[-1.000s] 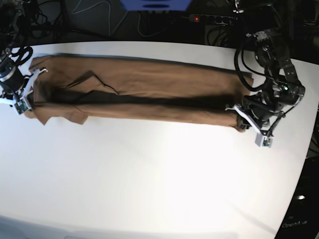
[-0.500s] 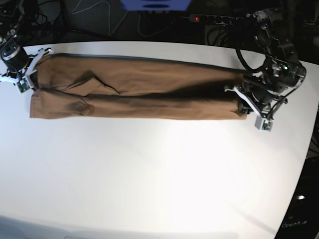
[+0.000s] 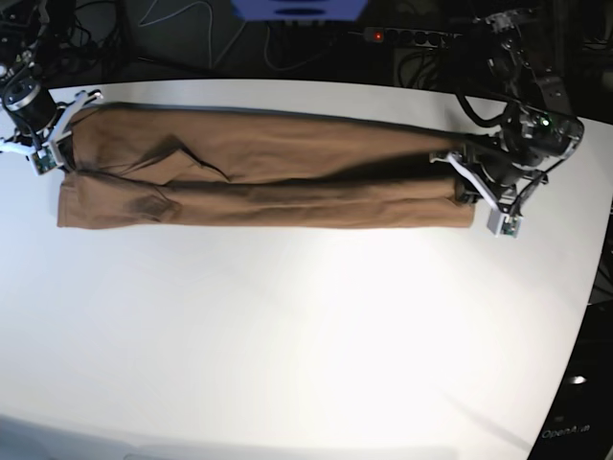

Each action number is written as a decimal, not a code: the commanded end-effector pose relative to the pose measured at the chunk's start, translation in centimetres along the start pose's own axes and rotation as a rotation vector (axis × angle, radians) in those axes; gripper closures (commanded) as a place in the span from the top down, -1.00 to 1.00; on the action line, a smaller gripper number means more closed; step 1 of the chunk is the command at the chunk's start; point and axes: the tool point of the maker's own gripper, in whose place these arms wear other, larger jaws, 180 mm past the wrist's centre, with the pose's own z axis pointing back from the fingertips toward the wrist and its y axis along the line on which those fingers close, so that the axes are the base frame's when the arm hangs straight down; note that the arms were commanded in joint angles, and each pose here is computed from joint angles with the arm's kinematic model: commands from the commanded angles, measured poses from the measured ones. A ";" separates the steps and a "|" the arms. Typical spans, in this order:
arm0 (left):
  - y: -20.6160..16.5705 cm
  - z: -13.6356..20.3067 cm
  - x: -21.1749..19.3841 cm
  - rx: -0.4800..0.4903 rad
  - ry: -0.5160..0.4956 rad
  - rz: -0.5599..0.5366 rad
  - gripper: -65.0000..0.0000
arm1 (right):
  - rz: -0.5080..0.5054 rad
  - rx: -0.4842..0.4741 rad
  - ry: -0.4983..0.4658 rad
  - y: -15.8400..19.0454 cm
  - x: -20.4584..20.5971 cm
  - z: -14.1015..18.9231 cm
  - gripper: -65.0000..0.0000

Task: Fold the T-shirt properly
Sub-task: 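Carry the hem edge with both grippers over toward the collar fold, then lower the hem onto the folded edge and open the right gripper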

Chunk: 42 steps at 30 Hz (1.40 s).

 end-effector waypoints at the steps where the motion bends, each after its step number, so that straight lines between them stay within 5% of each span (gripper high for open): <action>1: 0.1 0.2 0.9 -0.001 -0.032 -0.007 -0.91 | 0.014 -0.012 -0.041 -0.6 1.1 0.3 -0.98; 18: 1.0 -0.1 -0.2 0.009 -0.031 -0.010 -0.91 | 0.057 -0.086 -0.005 -1.3 1.4 -0.9 -0.97; 27: 1.1 -0.1 -0.5 0.012 -0.023 -0.012 -0.90 | 0.050 -0.201 0.046 -4.8 2.4 -1.6 -0.94; 33: 1.0 -0.1 -0.4 0.009 -0.024 -0.011 -0.89 | 0.035 -0.228 0.072 -5.9 2.9 -2.0 -0.53; 37: 1.0 -0.1 -0.4 0.008 -0.025 -0.010 -0.62 | 0.014 -0.207 0.076 -4.8 2.6 -2.3 -0.33; 42: 1.0 -0.1 -0.4 0.008 -0.025 -0.010 -0.31 | -0.017 -0.191 0.074 -3.7 2.4 -2.6 -0.33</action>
